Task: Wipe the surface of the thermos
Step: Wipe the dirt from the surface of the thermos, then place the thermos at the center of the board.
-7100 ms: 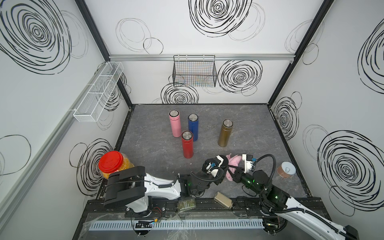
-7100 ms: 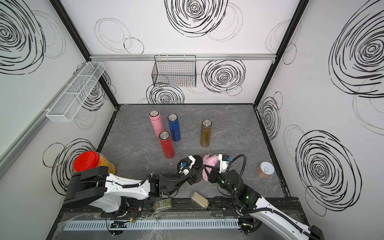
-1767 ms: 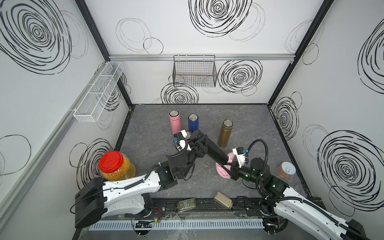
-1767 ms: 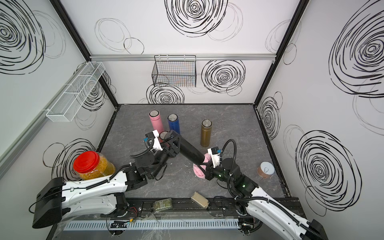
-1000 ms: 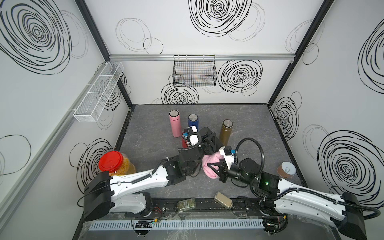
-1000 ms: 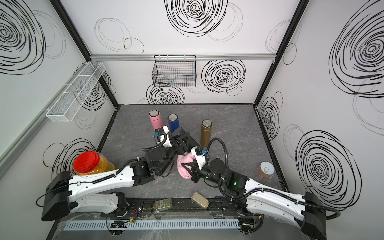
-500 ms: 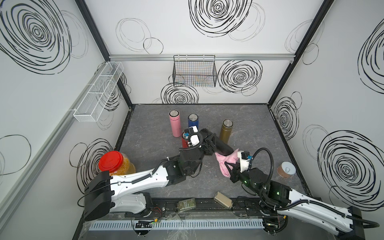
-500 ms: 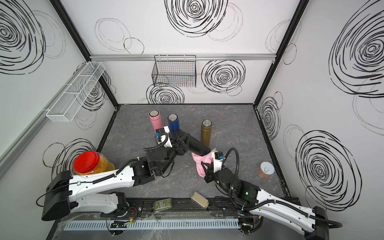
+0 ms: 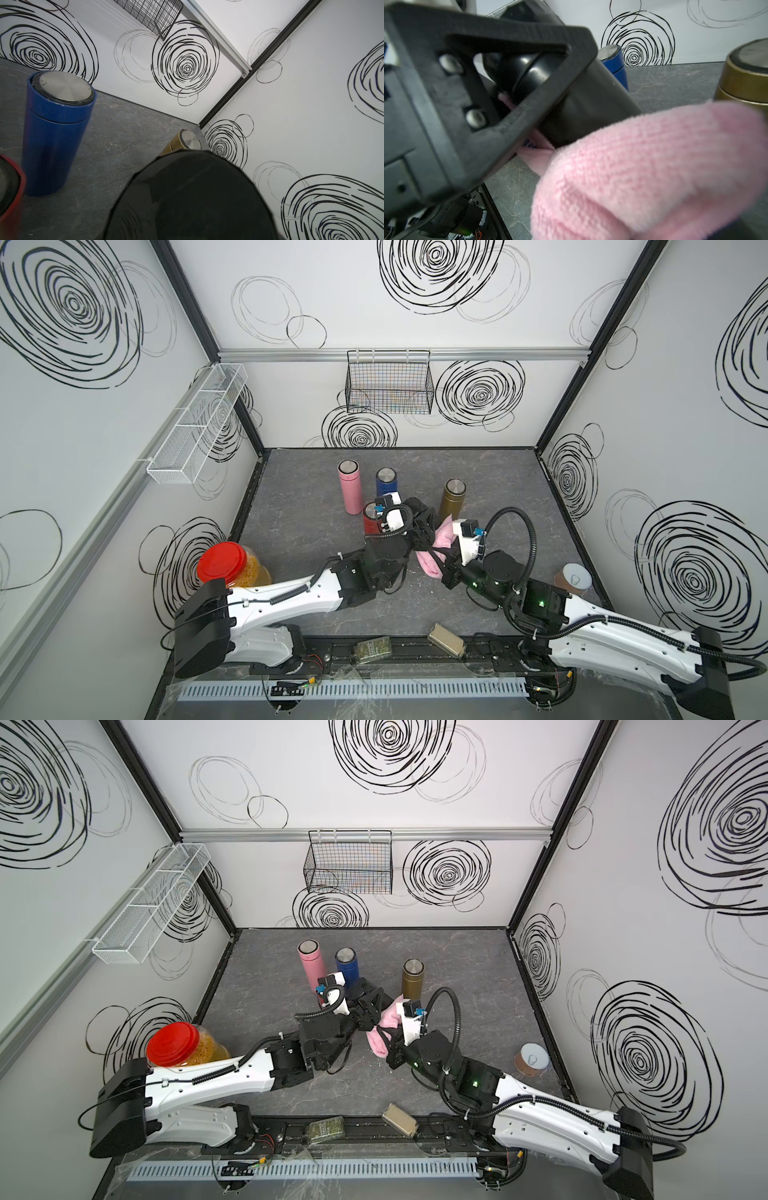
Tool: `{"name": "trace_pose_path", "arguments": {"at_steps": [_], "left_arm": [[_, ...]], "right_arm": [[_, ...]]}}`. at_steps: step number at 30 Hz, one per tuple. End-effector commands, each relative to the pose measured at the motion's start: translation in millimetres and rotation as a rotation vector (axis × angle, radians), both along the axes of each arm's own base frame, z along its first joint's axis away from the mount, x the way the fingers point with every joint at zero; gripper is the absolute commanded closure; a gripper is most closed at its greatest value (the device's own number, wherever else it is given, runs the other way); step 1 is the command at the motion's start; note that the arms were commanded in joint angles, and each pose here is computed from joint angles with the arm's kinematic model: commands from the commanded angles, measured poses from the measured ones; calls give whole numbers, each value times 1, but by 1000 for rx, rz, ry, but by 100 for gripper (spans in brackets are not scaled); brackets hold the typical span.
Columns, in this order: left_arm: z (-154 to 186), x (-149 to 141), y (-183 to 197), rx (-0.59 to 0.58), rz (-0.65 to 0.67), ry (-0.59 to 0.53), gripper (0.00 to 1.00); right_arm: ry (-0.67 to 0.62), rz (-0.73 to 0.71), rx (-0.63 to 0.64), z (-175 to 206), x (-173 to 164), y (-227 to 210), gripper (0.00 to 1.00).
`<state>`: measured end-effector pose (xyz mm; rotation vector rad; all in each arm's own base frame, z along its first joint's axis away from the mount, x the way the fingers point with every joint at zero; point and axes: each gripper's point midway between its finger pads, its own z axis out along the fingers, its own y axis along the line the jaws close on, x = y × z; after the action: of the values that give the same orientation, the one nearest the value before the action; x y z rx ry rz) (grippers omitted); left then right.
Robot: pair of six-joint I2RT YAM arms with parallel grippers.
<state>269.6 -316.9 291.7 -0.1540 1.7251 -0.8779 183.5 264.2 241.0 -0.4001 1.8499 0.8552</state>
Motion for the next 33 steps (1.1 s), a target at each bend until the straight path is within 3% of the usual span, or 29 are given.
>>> {"name": "trace_pose_path", "arguments": {"at_steps": [1, 7, 10, 19, 26, 33], "left_arm": [[35, 0, 1, -72, 10, -57, 100], [39, 8, 11, 11, 79, -90, 100], [40, 18, 12, 85, 124, -100, 100], [40, 57, 11, 340, 279, -95, 100], [33, 108, 6, 395, 290, -100, 100], [21, 146, -21, 476, 260, -94, 100]], "right_arm": [[37, -66, -8, -13, 12, -12, 100], [207, -248, -85, -88, 14, -69, 100], [257, -306, -119, -104, 10, -91, 100], [290, -370, -119, -100, 11, -116, 100], [312, -360, -85, -99, 3, -121, 100], [322, -384, -59, -107, 2, -128, 100]]}}
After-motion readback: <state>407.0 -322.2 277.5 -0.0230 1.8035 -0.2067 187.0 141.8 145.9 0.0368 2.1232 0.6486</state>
